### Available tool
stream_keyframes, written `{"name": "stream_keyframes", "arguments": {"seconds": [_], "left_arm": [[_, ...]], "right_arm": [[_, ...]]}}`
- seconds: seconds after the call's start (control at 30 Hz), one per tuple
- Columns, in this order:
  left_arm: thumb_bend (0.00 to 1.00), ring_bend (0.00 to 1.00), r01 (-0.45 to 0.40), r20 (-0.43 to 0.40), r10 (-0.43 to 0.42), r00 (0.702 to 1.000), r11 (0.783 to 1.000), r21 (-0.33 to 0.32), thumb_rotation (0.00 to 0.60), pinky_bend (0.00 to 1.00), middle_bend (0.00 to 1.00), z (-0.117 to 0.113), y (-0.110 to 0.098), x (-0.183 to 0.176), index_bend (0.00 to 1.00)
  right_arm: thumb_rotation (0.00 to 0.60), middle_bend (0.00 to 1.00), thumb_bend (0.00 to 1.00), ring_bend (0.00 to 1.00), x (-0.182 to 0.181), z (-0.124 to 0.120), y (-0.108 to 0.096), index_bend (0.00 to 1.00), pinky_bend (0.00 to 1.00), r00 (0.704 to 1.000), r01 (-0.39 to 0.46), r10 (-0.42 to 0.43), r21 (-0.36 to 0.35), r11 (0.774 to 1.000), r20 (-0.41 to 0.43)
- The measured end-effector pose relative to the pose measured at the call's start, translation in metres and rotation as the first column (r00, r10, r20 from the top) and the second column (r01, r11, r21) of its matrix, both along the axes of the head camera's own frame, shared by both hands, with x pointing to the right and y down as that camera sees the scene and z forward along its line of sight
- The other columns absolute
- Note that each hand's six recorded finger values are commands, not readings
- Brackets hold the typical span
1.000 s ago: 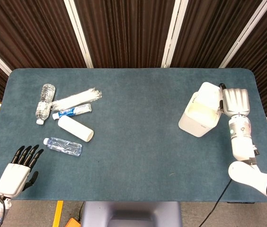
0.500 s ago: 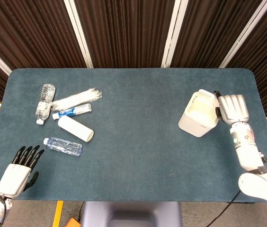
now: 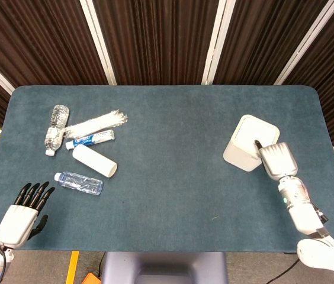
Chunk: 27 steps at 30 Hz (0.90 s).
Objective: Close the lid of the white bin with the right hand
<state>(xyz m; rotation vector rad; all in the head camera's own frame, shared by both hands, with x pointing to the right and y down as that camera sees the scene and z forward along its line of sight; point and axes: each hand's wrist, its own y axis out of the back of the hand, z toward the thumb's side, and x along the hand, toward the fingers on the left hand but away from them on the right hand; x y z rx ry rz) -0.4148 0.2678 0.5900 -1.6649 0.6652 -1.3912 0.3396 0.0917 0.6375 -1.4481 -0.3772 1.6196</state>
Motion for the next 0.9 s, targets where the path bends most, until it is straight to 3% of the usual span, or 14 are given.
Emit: {"name": "stream_keyframes", "arguments": {"seconds": [0.1,0.23,0.3,0.4,0.47,0.57,0.63,0.73,0.9], "left_arm": [[0.49,0.0,0.002,0.0,-0.002,1.0,1.0,0.001,0.6,0.01,0.0,0.0,0.0,0.0,0.0],[0.49,0.0,0.005,-0.004,-0.005,1.0,1.0,0.007,0.6,0.01,0.0,-0.002,-0.001,-0.001,0.0],[0.49,0.0,0.005,-0.006,-0.005,1.0,1.0,0.009,0.6,0.01,0.0,-0.003,-0.001,0.0,0.0],[0.49,0.0,0.001,-0.008,-0.001,1.0,1.0,0.01,0.6,0.01,0.0,-0.003,0.0,0.001,0.0],[0.49,0.0,-0.002,-0.009,0.002,1.0,1.0,0.01,0.6,0.01,0.0,-0.003,0.001,0.001,0.0],[0.49,0.0,-0.006,-0.012,0.006,1.0,1.0,0.014,0.6,0.01,0.0,-0.005,0.002,0.002,0.0],[0.49,0.0,-0.008,-0.014,0.009,1.0,1.0,0.017,0.6,0.01,0.0,-0.006,0.003,0.003,0.0],[0.49,0.0,-0.015,-0.014,0.015,1.0,1.0,0.018,0.6,0.01,0.0,-0.006,0.004,0.003,0.0],[0.49,0.0,-0.017,-0.012,0.018,1.0,0.999,0.027,0.6,0.01,0.0,-0.007,0.004,0.003,0.0]], "right_arm": [[0.6,1.0,0.58,1.0,-0.002,-0.001,0.001,0.33,1.0,1.0,-0.006,0.006,0.008,1.0,0.017],[0.6,1.0,0.58,0.96,-0.005,-0.019,-0.003,0.2,0.95,0.995,-0.02,0.011,0.097,0.995,0.096],[0.6,0.87,0.58,0.79,-0.005,-0.031,-0.002,0.09,0.79,0.991,-0.022,0.0,0.162,0.987,0.133],[0.6,0.42,0.57,0.38,0.004,-0.055,0.011,0.0,0.54,0.984,-0.034,-0.015,0.268,0.963,0.177],[0.6,0.24,0.57,0.2,0.017,-0.069,0.033,0.0,0.4,0.982,-0.048,-0.013,0.31,0.95,0.191],[0.6,0.1,0.57,0.06,0.038,-0.079,0.08,0.0,0.24,0.977,-0.065,0.0,0.296,0.953,0.214],[0.6,0.04,0.57,0.02,0.05,-0.079,0.107,0.0,0.17,0.972,-0.079,0.015,0.266,0.961,0.233],[0.6,0.0,0.54,0.0,0.066,-0.075,0.129,0.0,0.09,0.973,-0.077,0.024,0.225,0.971,0.231],[0.6,0.0,0.54,0.0,0.062,-0.072,0.15,0.0,0.08,0.973,-0.037,-0.011,0.205,0.978,0.23]]}}
